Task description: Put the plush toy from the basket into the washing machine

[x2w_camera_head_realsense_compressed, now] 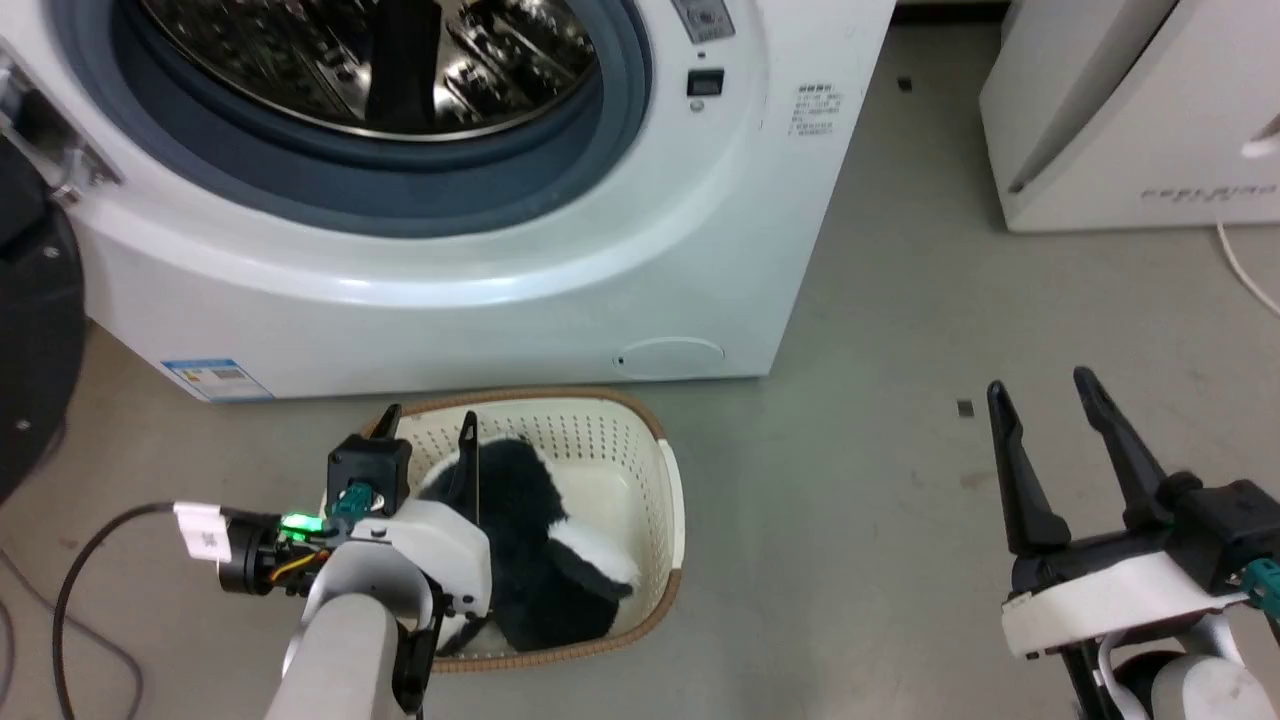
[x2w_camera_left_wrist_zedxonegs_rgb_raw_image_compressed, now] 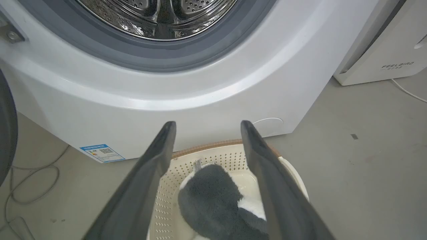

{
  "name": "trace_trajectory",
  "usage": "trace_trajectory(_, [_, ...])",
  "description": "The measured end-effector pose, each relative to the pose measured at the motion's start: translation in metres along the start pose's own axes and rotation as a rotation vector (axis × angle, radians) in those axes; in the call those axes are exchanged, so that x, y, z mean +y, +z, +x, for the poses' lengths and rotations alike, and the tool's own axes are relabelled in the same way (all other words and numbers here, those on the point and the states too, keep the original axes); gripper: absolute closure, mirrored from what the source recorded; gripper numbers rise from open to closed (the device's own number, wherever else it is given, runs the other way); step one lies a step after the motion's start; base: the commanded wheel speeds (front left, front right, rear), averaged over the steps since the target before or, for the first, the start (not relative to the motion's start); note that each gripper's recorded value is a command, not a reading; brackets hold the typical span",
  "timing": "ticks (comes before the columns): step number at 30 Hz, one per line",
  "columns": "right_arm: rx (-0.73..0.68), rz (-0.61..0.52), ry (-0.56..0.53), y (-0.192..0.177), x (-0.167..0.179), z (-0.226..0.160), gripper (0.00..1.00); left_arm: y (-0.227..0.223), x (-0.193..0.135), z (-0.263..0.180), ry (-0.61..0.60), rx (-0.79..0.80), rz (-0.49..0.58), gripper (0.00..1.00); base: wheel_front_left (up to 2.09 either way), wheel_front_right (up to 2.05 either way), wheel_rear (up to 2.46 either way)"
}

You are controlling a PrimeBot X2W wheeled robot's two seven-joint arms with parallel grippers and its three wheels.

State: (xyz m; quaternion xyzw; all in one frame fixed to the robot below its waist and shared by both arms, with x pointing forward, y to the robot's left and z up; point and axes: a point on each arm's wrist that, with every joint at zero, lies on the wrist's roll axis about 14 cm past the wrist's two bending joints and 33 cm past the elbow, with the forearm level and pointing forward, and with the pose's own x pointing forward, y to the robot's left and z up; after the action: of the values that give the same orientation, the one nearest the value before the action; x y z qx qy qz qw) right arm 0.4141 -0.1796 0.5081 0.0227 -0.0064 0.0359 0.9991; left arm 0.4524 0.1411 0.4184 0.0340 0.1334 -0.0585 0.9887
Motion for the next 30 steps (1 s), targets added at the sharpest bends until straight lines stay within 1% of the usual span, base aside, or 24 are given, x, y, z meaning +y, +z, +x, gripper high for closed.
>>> trace_trajectory(8, [0.013, 0.009, -0.009, -0.013, -0.005, 0.016, 0.0, -0.043, -0.002, 0.027, -0.021, 0.145, -0.016, 0.0, 0.0, 0.0, 0.0])
trace_trajectory(16, [0.038, 0.023, -0.027, -0.033, -0.013, 0.03, 0.0, -0.091, -0.004, 0.052, -0.051, 0.309, -0.009, 0.0, 0.0, 0.0, 0.0])
trace_trajectory(23, [0.069, 0.034, -0.039, -0.057, -0.019, 0.045, 0.0, -0.146, -0.008, 0.066, -0.082, 0.504, -0.008, 0.0, 0.0, 0.0, 0.0])
trace_trajectory(30, [0.102, 0.045, -0.051, -0.081, -0.024, 0.053, 0.0, -0.185, -0.014, 0.078, -0.105, 0.627, -0.008, 0.0, 0.0, 0.0, 0.0])
